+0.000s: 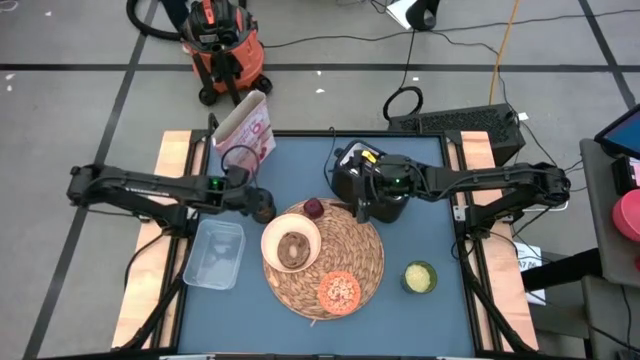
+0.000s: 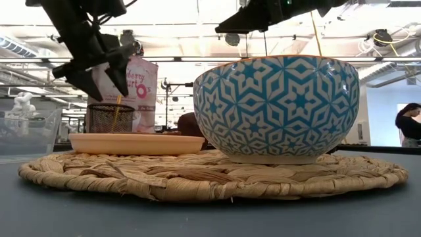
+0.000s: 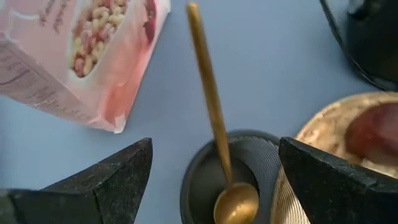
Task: Arrange a breakfast setting
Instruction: Put the gold spoon on the placemat beside the orange bowl
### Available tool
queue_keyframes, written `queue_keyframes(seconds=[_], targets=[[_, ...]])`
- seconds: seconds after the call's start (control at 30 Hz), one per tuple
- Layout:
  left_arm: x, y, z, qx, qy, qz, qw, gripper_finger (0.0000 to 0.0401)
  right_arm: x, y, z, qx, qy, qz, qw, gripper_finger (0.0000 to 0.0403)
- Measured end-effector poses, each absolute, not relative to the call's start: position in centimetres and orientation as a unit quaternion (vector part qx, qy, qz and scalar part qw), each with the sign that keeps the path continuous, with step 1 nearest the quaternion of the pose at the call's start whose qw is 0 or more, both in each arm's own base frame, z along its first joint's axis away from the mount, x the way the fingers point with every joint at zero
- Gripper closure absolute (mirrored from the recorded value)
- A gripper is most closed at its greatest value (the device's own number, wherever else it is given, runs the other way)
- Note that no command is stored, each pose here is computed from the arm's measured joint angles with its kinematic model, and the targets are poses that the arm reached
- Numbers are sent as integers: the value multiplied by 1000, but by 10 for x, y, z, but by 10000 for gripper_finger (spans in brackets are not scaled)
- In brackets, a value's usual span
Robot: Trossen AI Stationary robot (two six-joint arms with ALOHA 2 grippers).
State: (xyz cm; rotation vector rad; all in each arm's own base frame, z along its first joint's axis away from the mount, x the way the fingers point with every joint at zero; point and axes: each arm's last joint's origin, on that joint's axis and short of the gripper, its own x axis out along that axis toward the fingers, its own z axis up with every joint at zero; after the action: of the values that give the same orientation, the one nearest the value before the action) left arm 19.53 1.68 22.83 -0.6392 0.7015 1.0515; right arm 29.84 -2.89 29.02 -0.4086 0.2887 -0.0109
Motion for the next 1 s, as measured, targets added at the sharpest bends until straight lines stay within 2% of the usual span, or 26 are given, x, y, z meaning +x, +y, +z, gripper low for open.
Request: queue_keyframes(seconds=[0.2,0.5,1.0], targets=[[200,28,222,-300,320,511,739,48,298,-29,290,-201,145,-5,969,5],[213,36,215,-304,306,512,743,51,298,-29,289,-203,145,-5,968,5],[214,37,213,-303,309,515,740,199,298,-29,289,-203,147,-4,968,5]])
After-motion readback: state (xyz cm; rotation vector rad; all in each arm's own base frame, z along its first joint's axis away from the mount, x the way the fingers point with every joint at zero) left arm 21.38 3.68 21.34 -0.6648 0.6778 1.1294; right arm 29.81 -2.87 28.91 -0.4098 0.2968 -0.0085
